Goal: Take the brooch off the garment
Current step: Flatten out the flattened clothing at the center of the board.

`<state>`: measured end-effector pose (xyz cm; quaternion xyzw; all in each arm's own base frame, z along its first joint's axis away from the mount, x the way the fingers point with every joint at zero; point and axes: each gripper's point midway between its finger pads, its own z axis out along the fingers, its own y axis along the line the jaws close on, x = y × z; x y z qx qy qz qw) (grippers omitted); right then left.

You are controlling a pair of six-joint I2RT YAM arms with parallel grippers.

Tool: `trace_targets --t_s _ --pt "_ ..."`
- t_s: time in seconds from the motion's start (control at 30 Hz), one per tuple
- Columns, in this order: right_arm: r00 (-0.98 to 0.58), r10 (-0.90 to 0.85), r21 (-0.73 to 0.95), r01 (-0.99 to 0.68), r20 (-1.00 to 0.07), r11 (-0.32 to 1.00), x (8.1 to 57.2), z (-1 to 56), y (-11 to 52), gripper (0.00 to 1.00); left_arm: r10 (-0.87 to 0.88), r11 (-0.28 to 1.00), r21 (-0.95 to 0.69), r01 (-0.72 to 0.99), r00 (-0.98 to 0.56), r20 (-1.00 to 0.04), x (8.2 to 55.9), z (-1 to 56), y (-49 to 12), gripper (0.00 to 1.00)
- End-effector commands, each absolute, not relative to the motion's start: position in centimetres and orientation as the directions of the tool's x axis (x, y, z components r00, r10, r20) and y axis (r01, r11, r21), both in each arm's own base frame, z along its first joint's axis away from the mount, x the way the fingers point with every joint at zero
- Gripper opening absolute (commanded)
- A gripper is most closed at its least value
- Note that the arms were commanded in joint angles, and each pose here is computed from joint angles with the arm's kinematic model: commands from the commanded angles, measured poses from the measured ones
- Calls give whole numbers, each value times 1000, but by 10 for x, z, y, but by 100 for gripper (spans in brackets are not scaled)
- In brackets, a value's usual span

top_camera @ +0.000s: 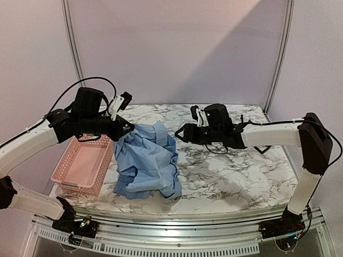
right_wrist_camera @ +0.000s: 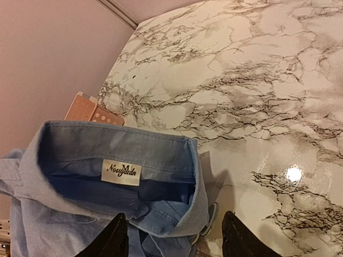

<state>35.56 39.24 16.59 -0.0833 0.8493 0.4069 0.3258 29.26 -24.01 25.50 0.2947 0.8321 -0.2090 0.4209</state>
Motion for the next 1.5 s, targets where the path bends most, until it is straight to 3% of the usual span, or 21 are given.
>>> trace_targets --t_s 0.0,0.4,0.53,0.7,0.77,0.93,1.03,1.17,1.37,1.47 --pt "-795 82 621 -399 -601 675 367 146 403 56 292 743 -99 662 -453 -842 296 261 -235 0" --pt "-829 23 594 -380 -559 709 385 100 423 46 291 753 -101 650 -466 -836 300 256 -232 0" --pt "-837 25 637 -396 -547 661 383 104 433 34 290 764 -98 638 -475 -831 304 253 -230 0" --pt "-837 61 665 -386 -544 640 384 106 435 2 293 779 -86 621 -482 -825 308 251 -227 0" --pt "-818 114 661 -364 -563 656 389 114 427 0 295 792 -66 607 -476 -829 311 253 -224 0" --pt "-673 246 607 -372 -698 702 399 187 395 0 316 863 74 500 -420 -851 325 284 -195 0" --pt "-490 338 545 -378 -804 749 390 269 373 0 284 896 112 430 -359 -889 325 326 -179 0" --pt "-175 334 377 -443 -926 813 346 382 368 0 216 864 94 494 -196 -956 307 399 -185 0" --pt "69 402 312 -516 -913 798 273 478 367 0 95 736 73 673 4 -995 260 495 -205 0" --pt "252 363 193 -516 -897 834 231 516 366 0 38 681 78 728 71 -997 237 532 -208 0"
